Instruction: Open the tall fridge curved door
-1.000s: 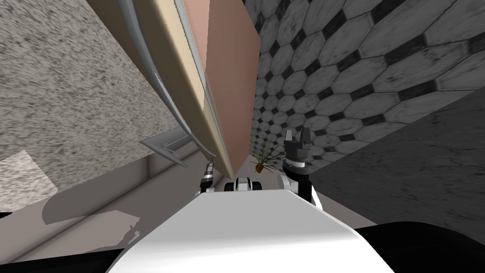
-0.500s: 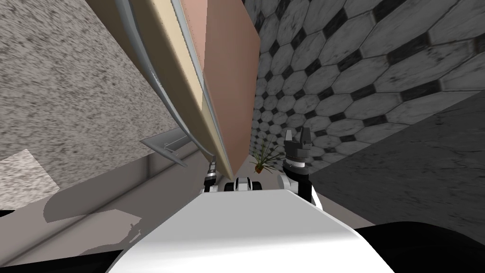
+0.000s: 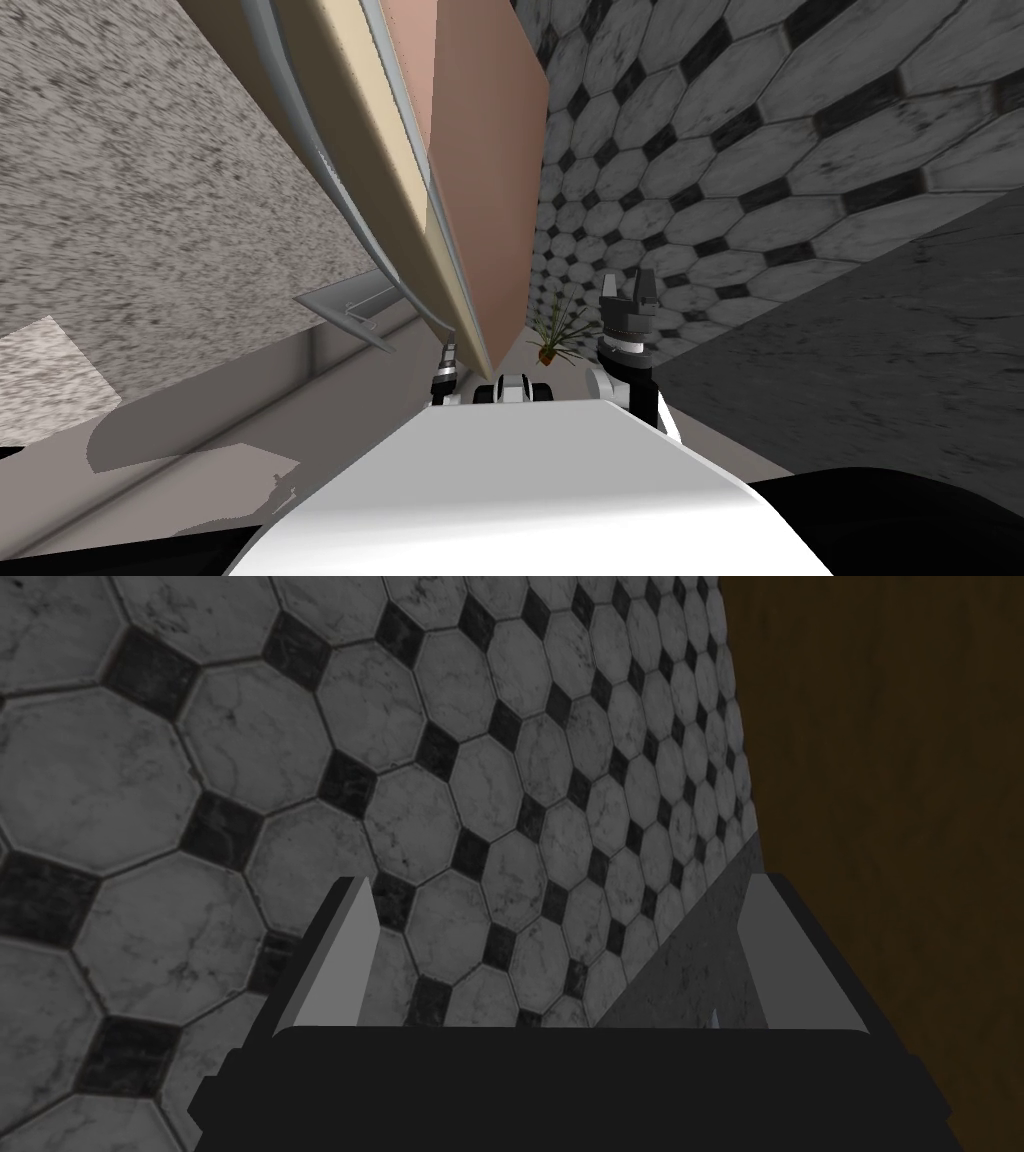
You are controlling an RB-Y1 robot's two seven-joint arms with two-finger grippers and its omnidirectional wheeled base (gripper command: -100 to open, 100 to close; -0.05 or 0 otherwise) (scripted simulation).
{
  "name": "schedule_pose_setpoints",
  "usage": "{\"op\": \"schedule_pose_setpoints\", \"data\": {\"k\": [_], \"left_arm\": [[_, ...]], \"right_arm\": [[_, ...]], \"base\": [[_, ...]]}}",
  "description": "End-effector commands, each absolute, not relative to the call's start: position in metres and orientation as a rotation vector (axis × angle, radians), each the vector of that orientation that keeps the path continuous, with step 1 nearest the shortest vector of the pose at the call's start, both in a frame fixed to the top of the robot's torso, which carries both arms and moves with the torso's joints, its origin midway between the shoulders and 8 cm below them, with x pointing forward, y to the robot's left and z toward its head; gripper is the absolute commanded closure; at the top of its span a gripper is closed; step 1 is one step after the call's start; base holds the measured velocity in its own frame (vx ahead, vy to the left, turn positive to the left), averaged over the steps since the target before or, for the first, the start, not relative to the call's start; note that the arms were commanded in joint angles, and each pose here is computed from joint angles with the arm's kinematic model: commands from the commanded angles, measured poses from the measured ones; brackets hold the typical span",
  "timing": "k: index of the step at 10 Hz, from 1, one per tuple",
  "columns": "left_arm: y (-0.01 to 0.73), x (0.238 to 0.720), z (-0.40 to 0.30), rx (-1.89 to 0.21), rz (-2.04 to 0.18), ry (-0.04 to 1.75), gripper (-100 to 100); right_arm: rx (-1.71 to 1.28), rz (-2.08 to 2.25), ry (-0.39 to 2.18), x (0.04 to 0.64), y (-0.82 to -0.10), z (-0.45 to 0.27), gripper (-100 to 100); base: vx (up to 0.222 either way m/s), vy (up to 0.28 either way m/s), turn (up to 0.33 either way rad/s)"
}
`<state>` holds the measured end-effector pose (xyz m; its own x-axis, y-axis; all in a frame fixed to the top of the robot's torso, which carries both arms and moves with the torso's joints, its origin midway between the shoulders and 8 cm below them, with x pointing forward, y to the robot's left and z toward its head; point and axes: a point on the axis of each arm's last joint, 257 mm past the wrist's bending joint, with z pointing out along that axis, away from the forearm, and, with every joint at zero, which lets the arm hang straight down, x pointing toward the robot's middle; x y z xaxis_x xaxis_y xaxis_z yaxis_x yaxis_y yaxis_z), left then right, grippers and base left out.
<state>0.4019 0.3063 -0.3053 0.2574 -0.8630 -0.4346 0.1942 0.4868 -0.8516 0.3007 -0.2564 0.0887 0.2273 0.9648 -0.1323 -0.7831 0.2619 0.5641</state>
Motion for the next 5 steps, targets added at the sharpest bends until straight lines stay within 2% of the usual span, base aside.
{"op": "schedule_pose_setpoints", "data": {"k": [1,5], "left_arm": [[0.329,0.406,-0.299,-0.705,-0.785,1.11,-100],[0.354,0.419,-0.286,-0.647,-0.741,1.159,-100]], "right_arm": [[0.422,1.254,0.51,0.301,-0.256,0.089,0],[0.422,1.254,0.51,0.301,-0.256,0.089,0]], "base": [[-0.015,-0.011,0.002],[-0.025,-0.029,0.0]]}}
